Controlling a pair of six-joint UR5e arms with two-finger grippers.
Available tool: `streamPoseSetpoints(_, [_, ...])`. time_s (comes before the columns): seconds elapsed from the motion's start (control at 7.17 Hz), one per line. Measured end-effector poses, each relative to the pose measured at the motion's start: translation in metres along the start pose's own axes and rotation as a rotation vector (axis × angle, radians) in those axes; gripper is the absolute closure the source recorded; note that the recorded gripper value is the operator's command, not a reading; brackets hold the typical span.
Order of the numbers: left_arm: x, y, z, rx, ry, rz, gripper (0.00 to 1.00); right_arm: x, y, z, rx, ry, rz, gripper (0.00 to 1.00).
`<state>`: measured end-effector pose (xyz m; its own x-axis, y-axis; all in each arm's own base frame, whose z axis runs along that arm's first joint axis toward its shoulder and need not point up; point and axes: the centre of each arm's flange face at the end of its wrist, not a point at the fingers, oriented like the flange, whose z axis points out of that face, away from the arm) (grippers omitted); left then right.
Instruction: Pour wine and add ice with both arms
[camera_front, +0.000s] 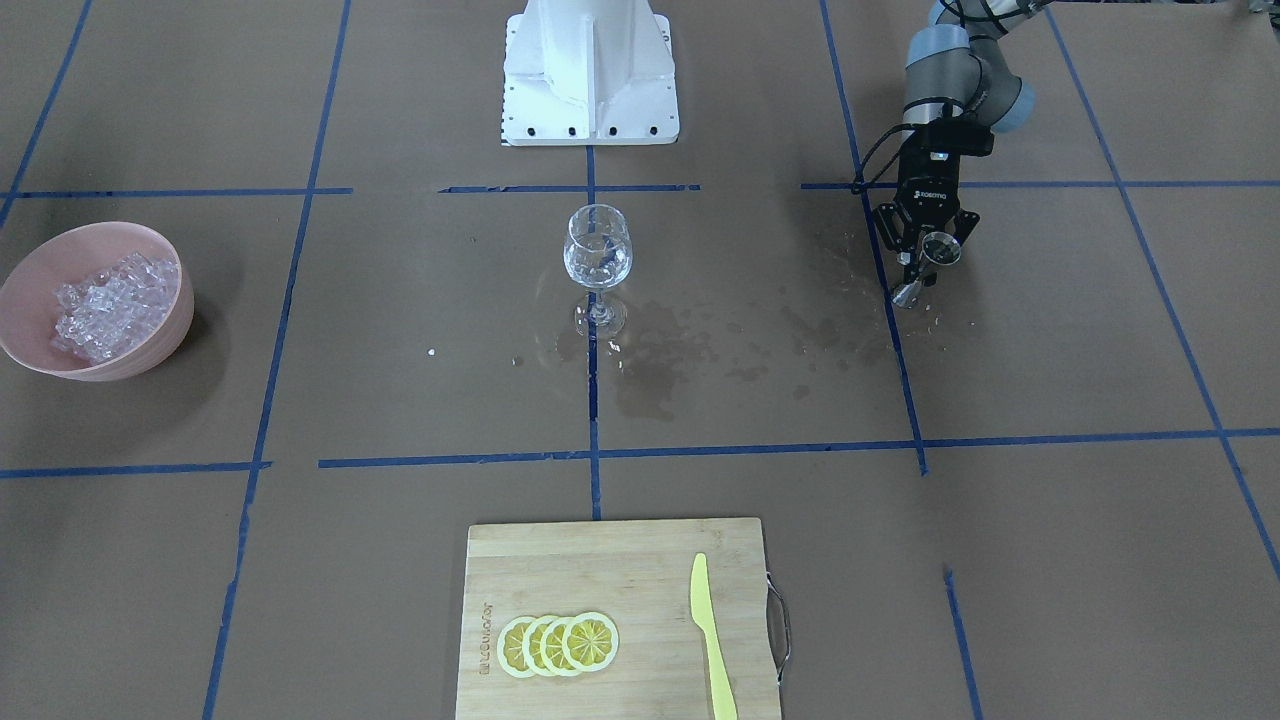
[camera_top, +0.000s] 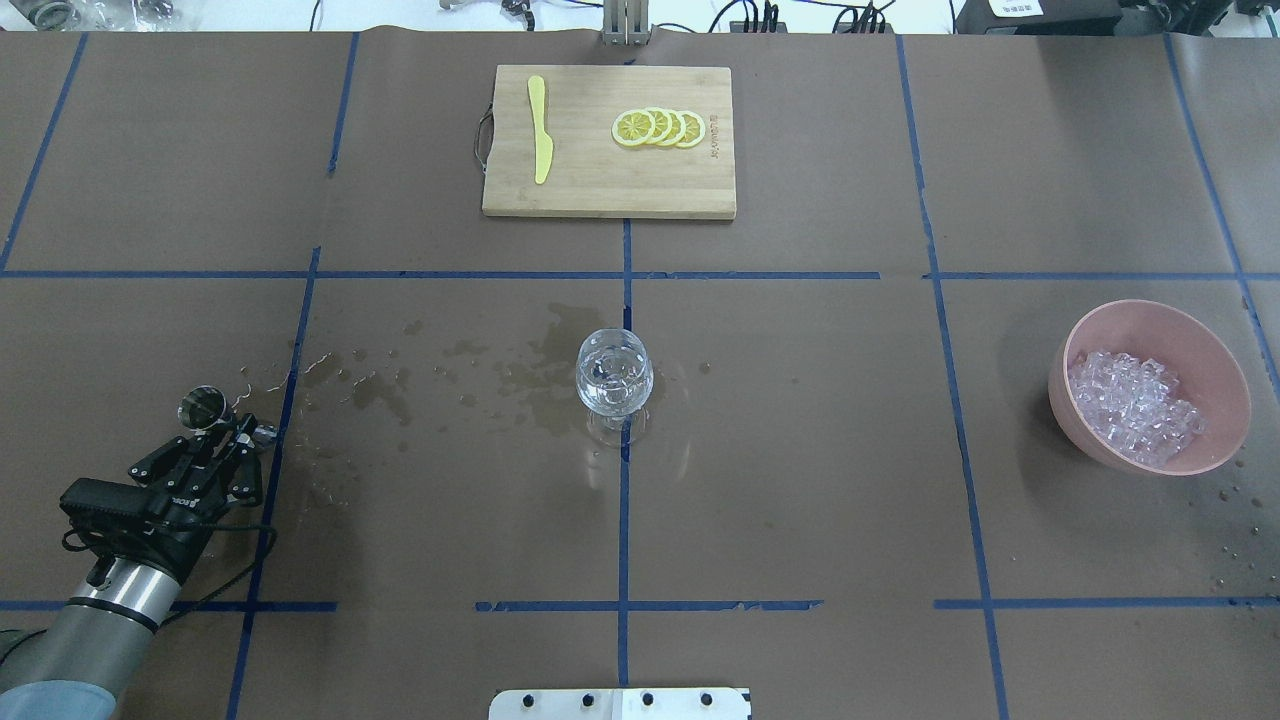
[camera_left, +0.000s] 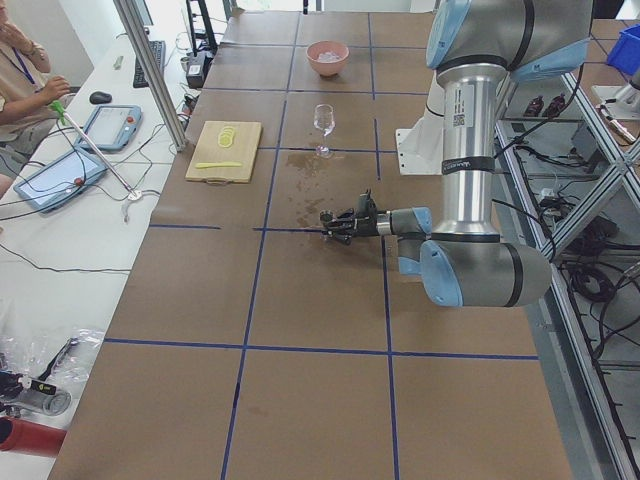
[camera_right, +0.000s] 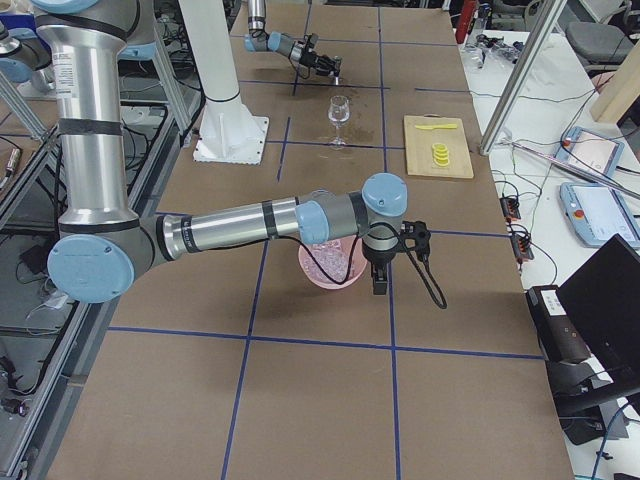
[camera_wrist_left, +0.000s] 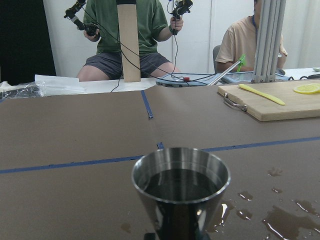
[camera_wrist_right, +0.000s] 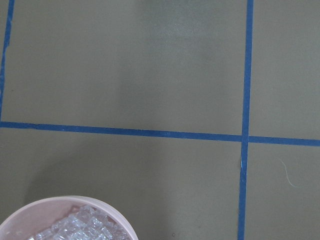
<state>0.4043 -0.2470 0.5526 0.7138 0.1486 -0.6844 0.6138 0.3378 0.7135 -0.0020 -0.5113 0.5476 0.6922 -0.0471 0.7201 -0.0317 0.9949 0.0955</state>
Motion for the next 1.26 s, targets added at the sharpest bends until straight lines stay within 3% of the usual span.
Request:
streamPoseSetpoints(0.84, [0.017,-0.031,-0.005,0.044,0.057,-0.006,1.0,0.0,0.0,0.0,0.0,-0.001,0.0,0.0])
streamPoseSetpoints(1.26, [0.072,-0.062,0.005,0.097,0.086,0.013,1.0,0.0,0.0,0.0,0.0,-0.001,0.0,0.0])
